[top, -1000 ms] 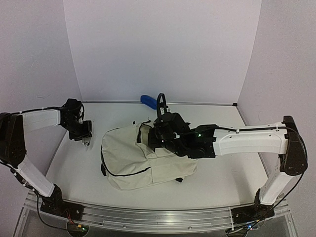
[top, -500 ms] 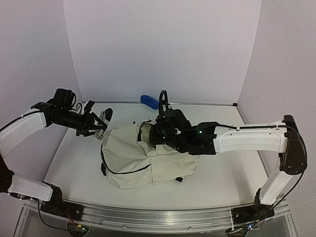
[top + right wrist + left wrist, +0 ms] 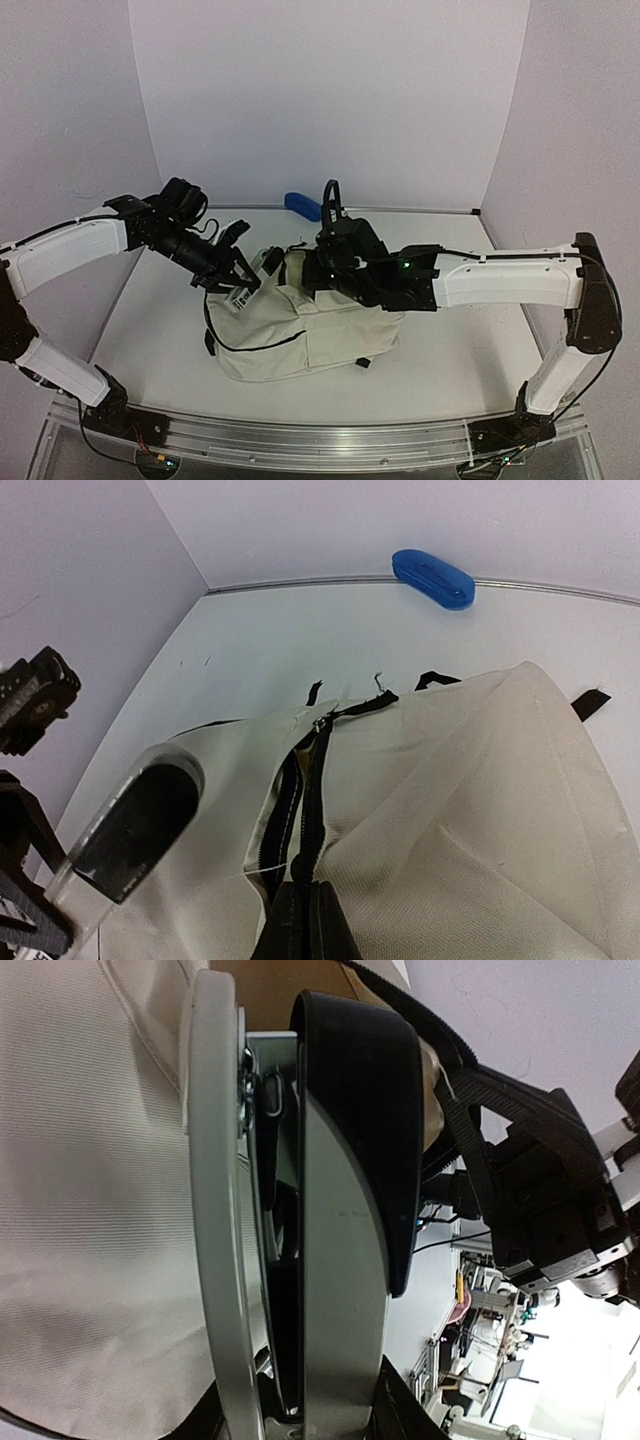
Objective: Pack the student bag
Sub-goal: Place the stationery in the student bag.
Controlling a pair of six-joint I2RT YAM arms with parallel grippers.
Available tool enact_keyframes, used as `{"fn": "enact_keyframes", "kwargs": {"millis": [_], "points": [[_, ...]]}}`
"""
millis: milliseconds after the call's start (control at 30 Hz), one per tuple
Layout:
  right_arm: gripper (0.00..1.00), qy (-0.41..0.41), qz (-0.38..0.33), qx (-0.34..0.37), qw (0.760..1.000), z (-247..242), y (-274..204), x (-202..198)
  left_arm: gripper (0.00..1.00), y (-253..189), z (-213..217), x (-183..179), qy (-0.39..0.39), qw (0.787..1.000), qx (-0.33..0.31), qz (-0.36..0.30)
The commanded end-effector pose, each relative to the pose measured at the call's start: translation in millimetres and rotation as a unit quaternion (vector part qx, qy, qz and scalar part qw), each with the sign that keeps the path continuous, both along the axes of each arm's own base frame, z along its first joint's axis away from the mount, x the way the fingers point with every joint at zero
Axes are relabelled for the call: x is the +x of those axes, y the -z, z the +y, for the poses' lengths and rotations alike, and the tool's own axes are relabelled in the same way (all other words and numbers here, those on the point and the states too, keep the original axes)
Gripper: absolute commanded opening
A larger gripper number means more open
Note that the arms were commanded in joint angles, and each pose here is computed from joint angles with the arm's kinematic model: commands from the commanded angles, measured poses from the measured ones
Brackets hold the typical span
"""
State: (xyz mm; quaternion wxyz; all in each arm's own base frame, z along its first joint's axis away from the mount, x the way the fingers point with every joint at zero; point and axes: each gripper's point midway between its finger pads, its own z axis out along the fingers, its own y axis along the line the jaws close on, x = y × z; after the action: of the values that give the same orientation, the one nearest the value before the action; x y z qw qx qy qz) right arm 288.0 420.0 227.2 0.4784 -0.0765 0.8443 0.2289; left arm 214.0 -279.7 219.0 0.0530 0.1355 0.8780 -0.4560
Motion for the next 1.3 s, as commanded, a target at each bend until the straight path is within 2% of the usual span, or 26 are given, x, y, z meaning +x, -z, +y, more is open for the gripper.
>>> {"fn": "enact_keyframes", "kwargs": {"millis": [0,367,800,1100,1167,1267], "points": [[0.00,0.021,-0.051,0.095,0.994,1,-77,11,0.15,-18,-22,0,0.041,0.999,-0.009,-0.034],[0.00,0.013,-0.060,0.078,0.995,5,-77,12,0.13,-3,-50,7,0.068,0.997,-0.018,-0.017],[0.00,0.012,-0.046,0.072,0.996,4,-61,11,0.14,-8,-98,76,0.016,0.998,-0.047,-0.045],[0.00,0.016,-0.042,0.078,0.996,4,-54,11,0.28,-13,-117,120,-0.052,0.993,-0.075,-0.077],[0.00,0.018,-0.045,0.077,0.996,3,-55,11,0.32,-8,-118,125,-0.063,0.993,-0.071,-0.071],[0.00,0.025,-0.052,0.076,0.995,-1,-58,12,0.31,3,-122,132,-0.083,0.993,-0.069,-0.048]]}}
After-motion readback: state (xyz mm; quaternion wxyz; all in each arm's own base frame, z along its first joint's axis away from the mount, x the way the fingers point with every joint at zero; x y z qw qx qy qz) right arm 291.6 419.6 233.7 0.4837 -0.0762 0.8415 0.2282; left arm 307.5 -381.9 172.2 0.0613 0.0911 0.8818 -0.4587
